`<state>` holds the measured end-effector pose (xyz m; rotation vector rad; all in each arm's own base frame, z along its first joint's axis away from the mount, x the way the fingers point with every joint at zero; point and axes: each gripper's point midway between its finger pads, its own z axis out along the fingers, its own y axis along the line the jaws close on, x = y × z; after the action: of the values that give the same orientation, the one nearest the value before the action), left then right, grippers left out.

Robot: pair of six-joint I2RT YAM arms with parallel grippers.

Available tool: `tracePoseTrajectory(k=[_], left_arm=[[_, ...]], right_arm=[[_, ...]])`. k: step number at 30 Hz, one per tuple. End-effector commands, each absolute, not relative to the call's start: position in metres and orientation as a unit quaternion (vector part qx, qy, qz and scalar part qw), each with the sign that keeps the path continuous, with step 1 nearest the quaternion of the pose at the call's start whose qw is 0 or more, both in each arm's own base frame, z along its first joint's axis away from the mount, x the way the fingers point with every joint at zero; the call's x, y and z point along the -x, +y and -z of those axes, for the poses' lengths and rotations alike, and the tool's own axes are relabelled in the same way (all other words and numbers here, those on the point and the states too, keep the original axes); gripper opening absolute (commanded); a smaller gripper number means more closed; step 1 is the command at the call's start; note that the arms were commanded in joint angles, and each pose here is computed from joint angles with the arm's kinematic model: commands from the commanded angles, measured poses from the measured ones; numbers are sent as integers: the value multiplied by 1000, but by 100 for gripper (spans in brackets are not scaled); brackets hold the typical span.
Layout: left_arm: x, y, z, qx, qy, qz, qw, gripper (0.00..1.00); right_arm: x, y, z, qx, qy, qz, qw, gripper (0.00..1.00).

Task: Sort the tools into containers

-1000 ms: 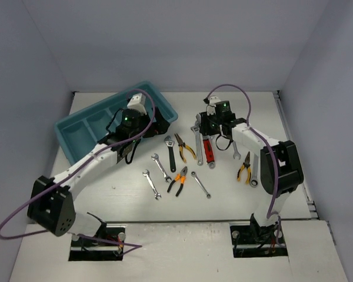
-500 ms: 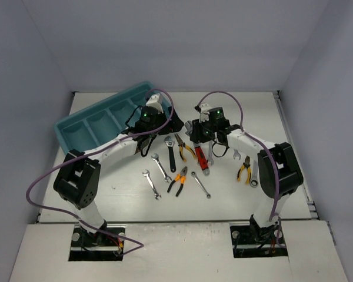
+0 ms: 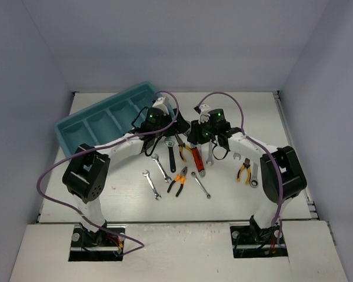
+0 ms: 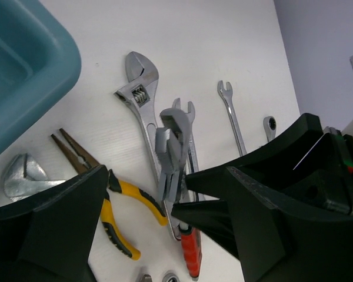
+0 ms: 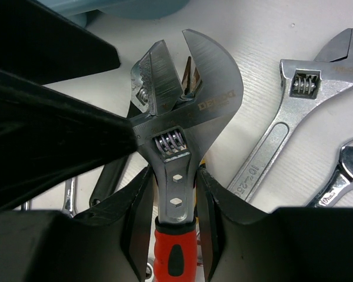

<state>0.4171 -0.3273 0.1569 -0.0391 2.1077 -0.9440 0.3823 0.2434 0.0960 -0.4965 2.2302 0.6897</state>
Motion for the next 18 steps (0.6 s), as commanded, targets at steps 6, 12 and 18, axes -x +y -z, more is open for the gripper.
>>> tracePoseTrajectory(k=[6,12,18], left_arm=[[-429,-359,-196,-5,793,429,432,63],[-429,-363,-189,-9,797,429,424,46],[-427,-362,-197,-19,792,429,434,12]], right_arm=[[-393,276,-181,220,789,-334,467,0],[-392,279,-182,221,786,-341,465,0],[-391,280,-184,220,785,-342,467,0]])
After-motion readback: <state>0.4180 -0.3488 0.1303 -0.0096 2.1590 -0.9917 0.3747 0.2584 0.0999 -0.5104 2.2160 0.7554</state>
